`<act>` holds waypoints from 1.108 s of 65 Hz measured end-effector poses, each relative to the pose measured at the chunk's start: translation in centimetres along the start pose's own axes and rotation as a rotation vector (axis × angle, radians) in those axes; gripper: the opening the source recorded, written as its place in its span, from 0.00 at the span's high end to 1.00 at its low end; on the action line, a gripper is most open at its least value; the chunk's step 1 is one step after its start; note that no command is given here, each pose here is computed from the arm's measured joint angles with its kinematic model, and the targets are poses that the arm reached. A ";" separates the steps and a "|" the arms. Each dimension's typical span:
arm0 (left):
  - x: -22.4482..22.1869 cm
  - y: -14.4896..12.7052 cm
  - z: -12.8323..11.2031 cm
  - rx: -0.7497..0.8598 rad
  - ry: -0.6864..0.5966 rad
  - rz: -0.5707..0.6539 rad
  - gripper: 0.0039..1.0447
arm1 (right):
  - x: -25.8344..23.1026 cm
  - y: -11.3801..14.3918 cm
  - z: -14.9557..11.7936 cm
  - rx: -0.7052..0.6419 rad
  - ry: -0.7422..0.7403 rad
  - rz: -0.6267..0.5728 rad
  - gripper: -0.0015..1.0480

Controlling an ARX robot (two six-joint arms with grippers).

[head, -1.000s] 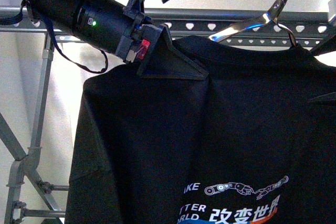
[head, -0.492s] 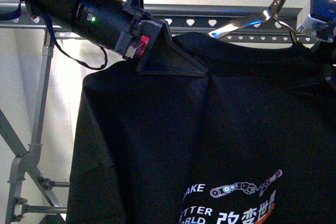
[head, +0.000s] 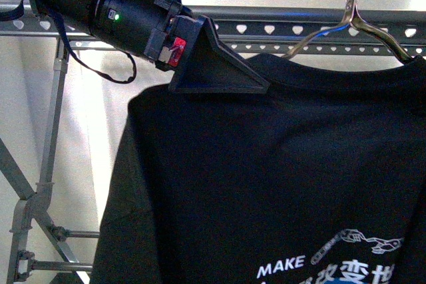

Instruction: Hang clothes on hanger

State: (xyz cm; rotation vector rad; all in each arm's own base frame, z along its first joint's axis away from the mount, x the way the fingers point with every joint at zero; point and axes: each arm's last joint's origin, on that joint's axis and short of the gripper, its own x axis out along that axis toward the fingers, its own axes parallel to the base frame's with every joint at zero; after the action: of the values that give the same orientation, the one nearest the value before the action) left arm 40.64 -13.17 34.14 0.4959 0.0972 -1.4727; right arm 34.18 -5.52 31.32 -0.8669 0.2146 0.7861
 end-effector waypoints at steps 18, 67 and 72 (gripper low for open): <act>0.1 -0.1 0.0 -0.050 0.015 0.052 0.02 | 0.4 3.3 -2.3 0.039 0.082 0.098 0.97; -9.5 -9.4 -0.2 -0.498 -0.205 1.499 0.32 | -1.0 -4.7 -1.3 0.521 0.177 -0.192 0.97; -8.5 -11.3 -2.0 -0.503 -0.151 1.453 0.42 | -1.0 -5.4 -1.2 0.597 0.197 -0.217 0.97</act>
State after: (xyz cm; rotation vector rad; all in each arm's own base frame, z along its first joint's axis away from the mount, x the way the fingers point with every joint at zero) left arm 29.23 -4.71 32.46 -0.0365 -0.0261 -0.0271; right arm 37.37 -9.07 34.21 -0.3883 0.4926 0.3942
